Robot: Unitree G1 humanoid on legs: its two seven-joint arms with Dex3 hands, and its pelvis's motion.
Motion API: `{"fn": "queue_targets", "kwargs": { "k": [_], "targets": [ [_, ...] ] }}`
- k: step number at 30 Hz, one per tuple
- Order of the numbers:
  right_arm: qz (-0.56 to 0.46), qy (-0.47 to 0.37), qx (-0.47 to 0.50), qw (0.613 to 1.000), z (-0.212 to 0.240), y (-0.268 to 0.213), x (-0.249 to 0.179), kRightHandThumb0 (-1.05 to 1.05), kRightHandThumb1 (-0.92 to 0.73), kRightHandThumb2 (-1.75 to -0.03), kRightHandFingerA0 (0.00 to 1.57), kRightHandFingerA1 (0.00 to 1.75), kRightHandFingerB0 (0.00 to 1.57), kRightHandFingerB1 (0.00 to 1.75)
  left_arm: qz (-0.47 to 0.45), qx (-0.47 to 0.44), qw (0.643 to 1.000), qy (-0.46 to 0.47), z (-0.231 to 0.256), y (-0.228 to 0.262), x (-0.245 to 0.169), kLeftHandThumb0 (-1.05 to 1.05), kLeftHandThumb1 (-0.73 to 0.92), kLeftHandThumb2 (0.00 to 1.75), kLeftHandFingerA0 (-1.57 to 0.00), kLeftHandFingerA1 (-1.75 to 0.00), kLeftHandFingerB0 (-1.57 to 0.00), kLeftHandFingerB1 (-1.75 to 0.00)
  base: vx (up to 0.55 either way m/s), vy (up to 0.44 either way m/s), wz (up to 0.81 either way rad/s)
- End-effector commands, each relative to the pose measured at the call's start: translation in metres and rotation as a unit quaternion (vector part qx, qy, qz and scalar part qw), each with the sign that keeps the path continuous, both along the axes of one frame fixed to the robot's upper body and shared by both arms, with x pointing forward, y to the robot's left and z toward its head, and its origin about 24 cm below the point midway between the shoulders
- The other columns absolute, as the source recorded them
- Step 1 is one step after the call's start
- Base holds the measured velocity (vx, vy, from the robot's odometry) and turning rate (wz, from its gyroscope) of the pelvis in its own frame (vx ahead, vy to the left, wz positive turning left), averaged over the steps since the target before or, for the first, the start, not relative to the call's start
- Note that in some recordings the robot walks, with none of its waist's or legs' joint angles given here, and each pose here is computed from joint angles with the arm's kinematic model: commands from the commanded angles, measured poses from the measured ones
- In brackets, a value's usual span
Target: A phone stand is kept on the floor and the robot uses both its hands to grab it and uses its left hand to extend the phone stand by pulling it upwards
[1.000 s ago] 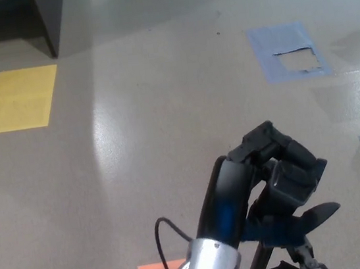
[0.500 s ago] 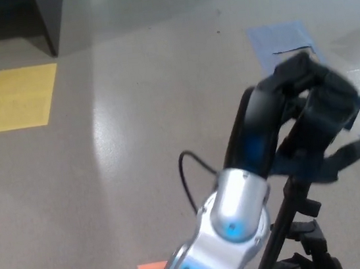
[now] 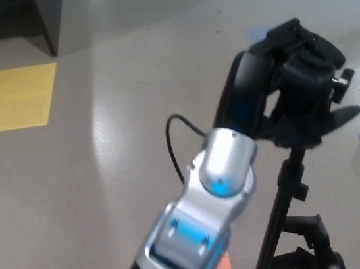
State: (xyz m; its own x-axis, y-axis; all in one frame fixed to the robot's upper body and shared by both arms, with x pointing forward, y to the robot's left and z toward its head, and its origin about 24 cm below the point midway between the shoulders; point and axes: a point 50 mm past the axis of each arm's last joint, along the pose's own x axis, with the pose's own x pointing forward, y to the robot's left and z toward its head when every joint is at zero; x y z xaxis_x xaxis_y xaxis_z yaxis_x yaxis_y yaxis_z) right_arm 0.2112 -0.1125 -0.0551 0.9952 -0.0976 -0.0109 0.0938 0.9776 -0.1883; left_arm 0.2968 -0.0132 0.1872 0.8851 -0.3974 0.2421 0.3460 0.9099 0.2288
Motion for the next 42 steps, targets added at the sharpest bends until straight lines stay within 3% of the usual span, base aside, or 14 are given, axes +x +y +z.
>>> {"fn": "queue_targets", "kwargs": {
  "k": [1, 4, 5, 10, 11, 12, 15, 17, 19, 24, 28, 30, 31, 42],
  "targets": [
    [0.022, -0.001, 0.000, 1.000, -0.019, 0.008, -0.045, -0.61, -0.46, -1.03, 1.52, 1.43, 1.51, 1.39, -0.034, -0.246, 0.875, -0.415, 0.312, 0.005, -0.076, -0.43, 0.47, 0.94, -1.32, -1.45, -1.09, -1.34, 0.00, 0.000, 0.00],
    [0.017, 0.005, 0.006, 1.000, -0.020, 0.006, -0.047, -0.61, -0.47, -1.04, 1.52, 1.42, 1.51, 1.39, -0.015, -0.249, 0.871, -0.424, 0.329, 0.015, -0.078, -0.42, 0.43, 0.93, -1.30, -1.41, -1.04, -1.29, 0.00, 0.000, 0.00],
    [0.013, 0.008, 0.011, 1.000, -0.021, 0.005, -0.048, -0.61, -0.46, -1.03, 1.52, 1.42, 1.51, 1.40, -0.005, -0.254, 0.866, -0.430, 0.340, 0.022, -0.079, -0.34, 0.58, 0.71, -1.00, -1.74, -0.73, -1.65, 0.00, 0.000, 0.00],
    [0.009, 0.015, 0.008, 1.000, -0.023, 0.002, -0.051, -0.61, -0.46, -1.03, 1.53, 1.43, 1.51, 1.40, 0.015, -0.262, 0.852, -0.454, 0.363, 0.036, -0.085, -0.34, 0.64, 0.70, -1.03, -1.75, -0.74, -1.75, 0.00, 0.000, 0.00],
    [0.008, 0.016, -0.001, 1.000, -0.024, 0.001, -0.051, -0.65, -0.47, -1.04, 1.56, 1.46, 1.55, 1.43, 0.042, -0.259, 0.847, -0.462, 0.369, 0.039, -0.087, -0.42, 0.44, 0.94, -1.29, -1.40, -1.03, -1.27, 0.00, 0.000, 0.00],
    [0.008, 0.017, -0.002, 1.000, -0.024, 0.001, -0.051, -0.63, -0.45, -1.02, 1.55, 1.45, 1.54, 1.42, 0.052, -0.258, 0.846, -0.464, 0.375, 0.042, -0.089, -0.42, 0.68, 0.69, -0.95, -1.59, -0.77, -1.50, 0.00, 0.000, 0.00],
    [0.003, 0.024, 0.013, 1.000, -0.025, 0.000, -0.051, -0.61, -0.41, -1.01, 1.55, 1.43, 1.54, 1.41, 0.057, -0.211, 0.863, -0.455, 0.388, 0.048, -0.093, -0.55, 0.71, 0.71, -0.76, -1.53, -0.50, -1.30, 0.00, 0.000, 0.00],
    [0.003, 0.024, 0.015, 1.000, -0.025, 0.001, -0.050, -0.60, -0.42, -1.01, 1.53, 1.42, 1.52, 1.39, 0.075, -0.139, 0.882, -0.444, 0.393, 0.052, -0.093, -0.57, 0.89, 0.66, -0.33, -0.96, -0.26, -0.63, 0.00, 0.000, 0.00],
    [0.005, 0.022, 0.016, 1.000, -0.024, 0.001, -0.050, -0.58, -0.43, -1.01, 1.51, 1.41, 1.50, 1.38, 0.083, -0.115, 0.896, -0.421, 0.399, 0.055, -0.092, -0.52, 0.87, 0.66, -0.37, -0.69, -0.36, -0.50, 0.00, 0.000, 0.00],
    [0.005, 0.023, 0.017, 1.000, -0.025, 0.003, -0.051, -0.59, -0.42, -1.01, 1.52, 1.41, 1.51, 1.39, 0.036, -0.238, 0.903, -0.355, 0.409, 0.056, -0.097, -0.56, 0.92, 0.70, -0.15, -1.08, -0.15, -0.73, 0.00, 0.000, 0.00],
    [0.003, 0.025, 0.018, 1.000, -0.025, 0.002, -0.050, -0.60, -0.40, -1.00, 1.54, 1.42, 1.53, 1.40, 0.023, -0.234, 0.921, -0.310, 0.411, 0.060, -0.097, -0.47, 0.92, 0.65, -0.47, -1.54, -0.15, -0.85, 0.00, 0.000, 0.00],
    [0.002, 0.029, 0.016, 0.999, -0.026, 0.002, -0.051, -0.60, -0.40, -1.00, 1.54, 1.43, 1.53, 1.40, -0.021, -0.297, 0.916, -0.268, 0.408, 0.062, -0.098, -0.50, 0.66, 1.04, -0.73, -1.15, -0.22, -0.68, 0.00, 0.000, 0.00],
    [0.003, 0.028, 0.015, 0.999, -0.026, 0.003, -0.052, -0.60, -0.42, -1.01, 1.54, 1.43, 1.52, 1.40, -0.053, -0.295, 0.915, -0.269, 0.405, 0.065, -0.096, -0.40, 0.92, 0.87, -0.45, -1.49, 0.00, -0.82, 0.00, 0.000, 0.00],
    [0.004, 0.018, 0.004, 1.000, -0.024, 0.003, -0.047, -0.61, -0.42, -1.01, 1.54, 1.43, 1.52, 1.40, -0.081, -0.216, 0.911, -0.343, 0.399, 0.083, -0.094, -0.42, 0.92, 0.85, -0.39, -1.37, -0.01, -0.80, 0.00, 0.000, 0.00]
  ]
}}
